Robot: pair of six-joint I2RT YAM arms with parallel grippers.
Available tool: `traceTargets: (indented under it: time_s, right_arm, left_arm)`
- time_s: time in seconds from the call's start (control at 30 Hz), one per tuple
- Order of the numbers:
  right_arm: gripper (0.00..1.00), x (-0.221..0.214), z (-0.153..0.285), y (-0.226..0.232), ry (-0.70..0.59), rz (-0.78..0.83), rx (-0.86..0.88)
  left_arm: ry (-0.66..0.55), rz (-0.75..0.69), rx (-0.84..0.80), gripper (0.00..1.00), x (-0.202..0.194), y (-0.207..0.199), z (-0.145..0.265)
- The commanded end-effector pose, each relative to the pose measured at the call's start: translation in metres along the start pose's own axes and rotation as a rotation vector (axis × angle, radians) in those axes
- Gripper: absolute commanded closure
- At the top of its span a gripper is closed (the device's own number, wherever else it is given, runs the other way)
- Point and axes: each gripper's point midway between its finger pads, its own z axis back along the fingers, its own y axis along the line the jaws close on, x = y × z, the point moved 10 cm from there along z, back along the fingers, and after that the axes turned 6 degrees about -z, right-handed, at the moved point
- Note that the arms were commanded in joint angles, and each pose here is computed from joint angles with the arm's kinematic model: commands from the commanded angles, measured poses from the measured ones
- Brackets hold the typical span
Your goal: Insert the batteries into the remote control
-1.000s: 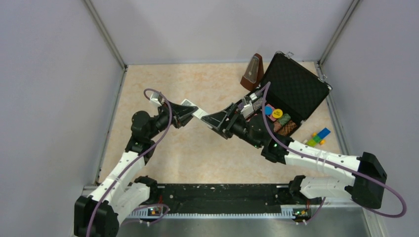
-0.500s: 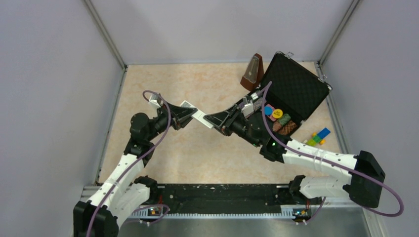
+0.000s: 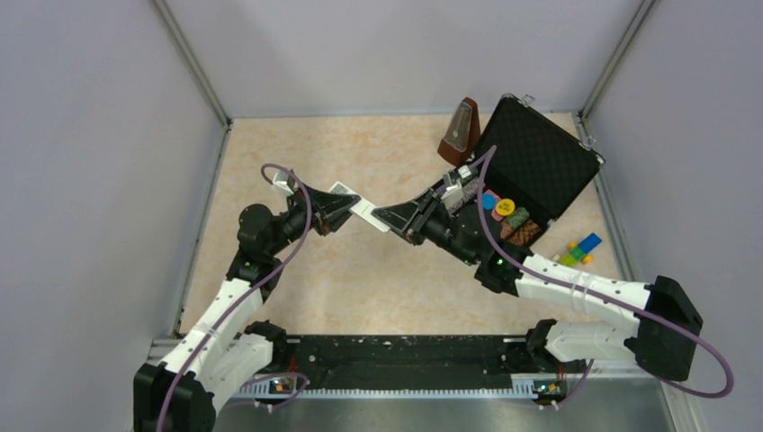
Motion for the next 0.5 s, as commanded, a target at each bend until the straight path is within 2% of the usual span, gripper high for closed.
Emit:
traceTargets:
  time_s: [0.0,0.23,0.47]
  right_arm:
    - [0.89,0.001,0.015,0.013,0.045,0.078,0.13]
    - [0.84,0.001,0.02,0.003,0.049,0.052,0.074]
    - [0.85,0.002,0.009,0.009,0.034,0.042,0.058]
  left_arm:
    - [-0.072,-0.005,-0.065,1.0,0.01,-0.02,-0.005]
    - [-0.083,-0.032,-0.088,1.0,0.012,-0.025,-0.006]
    - [-0.055,-0.04,-0.1,1.0,0.01,-0.027,-0.006]
